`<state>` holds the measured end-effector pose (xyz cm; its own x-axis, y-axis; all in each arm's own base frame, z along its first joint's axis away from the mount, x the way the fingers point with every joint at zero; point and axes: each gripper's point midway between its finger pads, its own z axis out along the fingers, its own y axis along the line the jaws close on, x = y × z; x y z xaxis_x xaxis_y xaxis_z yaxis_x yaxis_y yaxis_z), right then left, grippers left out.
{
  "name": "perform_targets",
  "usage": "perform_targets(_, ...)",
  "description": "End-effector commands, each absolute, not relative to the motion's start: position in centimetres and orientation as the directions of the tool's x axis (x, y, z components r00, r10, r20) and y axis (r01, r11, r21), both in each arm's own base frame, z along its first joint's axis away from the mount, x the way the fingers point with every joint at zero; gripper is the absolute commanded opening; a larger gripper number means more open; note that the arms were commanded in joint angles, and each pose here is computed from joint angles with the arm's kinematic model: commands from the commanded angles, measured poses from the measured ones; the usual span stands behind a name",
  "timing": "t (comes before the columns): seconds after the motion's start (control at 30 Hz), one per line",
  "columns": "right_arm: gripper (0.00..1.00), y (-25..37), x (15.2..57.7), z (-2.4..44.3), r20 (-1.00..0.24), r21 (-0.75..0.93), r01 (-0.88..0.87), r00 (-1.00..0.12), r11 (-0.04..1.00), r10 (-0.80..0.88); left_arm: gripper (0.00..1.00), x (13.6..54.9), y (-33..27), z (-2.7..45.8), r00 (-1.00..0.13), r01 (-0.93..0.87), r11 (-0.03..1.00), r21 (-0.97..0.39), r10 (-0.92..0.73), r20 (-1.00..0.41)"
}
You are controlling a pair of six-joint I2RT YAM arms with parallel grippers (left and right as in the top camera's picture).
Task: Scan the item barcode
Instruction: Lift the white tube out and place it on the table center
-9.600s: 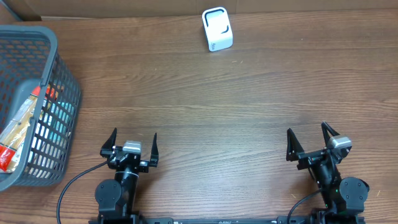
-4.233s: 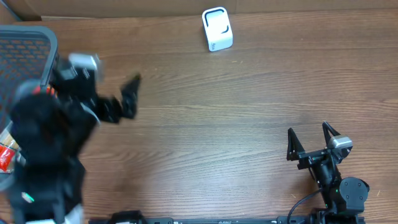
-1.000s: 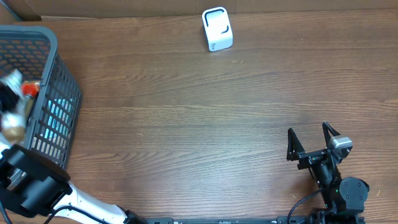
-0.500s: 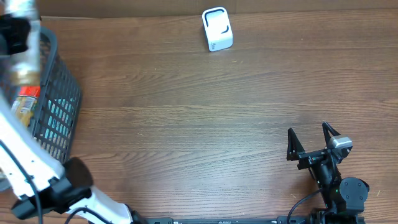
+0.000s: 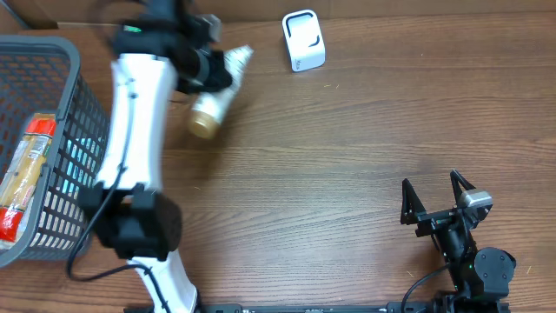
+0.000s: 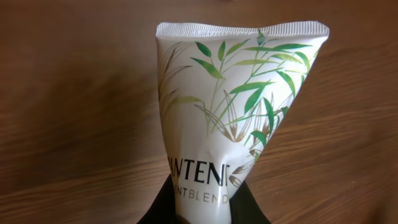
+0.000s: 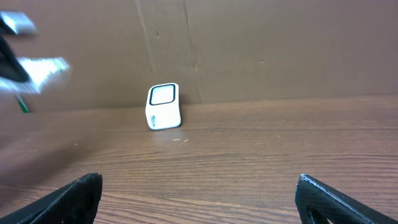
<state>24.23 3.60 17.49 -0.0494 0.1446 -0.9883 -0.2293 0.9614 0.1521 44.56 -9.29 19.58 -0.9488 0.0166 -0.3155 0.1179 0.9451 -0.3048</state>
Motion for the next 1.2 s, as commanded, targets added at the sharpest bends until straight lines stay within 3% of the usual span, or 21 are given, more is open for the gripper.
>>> perform_targets(0.0,1.00,3.6,24.3,17.2,-0.988,0.152,-0.224,-0.052,0.963,0.144,0.04,43.2,-13.3,14.5,-0.972,0.075,0.945,-0.320,-0.002,-0.234)
perform_targets(0.17,1.00,3.6,24.3,17.2,-0.988,0.152,-0.224,-0.052,0.963,0.144,0.04,42.6,-17.5,9.0,-0.965,0.123,0.932,-0.340,0.032,-0.261)
perform_targets(0.47,1.00,3.6,24.3,17.2,-0.988,0.152,-0.225,-0.052,0.962,0.144,0.05,39.6,-20.5,4.2,-0.972,0.136,0.924,-0.357,0.055,-0.228)
perform_targets(0.53,1.00,3.6,24.3,17.2,-0.988,0.152,-0.224,-0.052,0.963,0.144,0.14,38.8,-21.0,3.8,-0.974,0.148,0.923,-0.354,0.074,-0.214)
perform_targets(0.63,1.00,3.6,24.3,17.2,-0.988,0.152,-0.224,-0.052,0.963,0.144,0.37,37.8,-21.6,3.4,-0.976,0.163,0.923,-0.350,0.098,-0.195)
perform_targets(0.73,1.00,3.6,24.3,17.2,-0.988,0.152,-0.224,-0.052,0.963,0.144,0.53,37.7,-22.0,3.8,-0.973,0.180,0.920,-0.349,0.114,-0.202)
perform_targets(0.8,1.00,3.6,24.3,17.2,-0.988,0.152,-0.224,-0.052,0.963,0.144,0.72,38.5,-22.0,5.2,-0.964,0.204,0.915,-0.348,0.125,-0.236)
perform_targets(1.0,1.00,3.6,24.3,17.2,-0.988,0.152,-0.224,-0.052,0.963,0.144,1.00,44.3,-17.6,17.5,-0.904,0.216,0.916,-0.339,0.056,-0.425)
perform_targets(1.17,1.00,3.6,24.3,17.2,-0.988,0.152,-0.224,-0.052,0.963,0.144,1.00,47.1,-7.7,31.6,-0.774,0.158,0.946,-0.285,-0.060,-0.630)
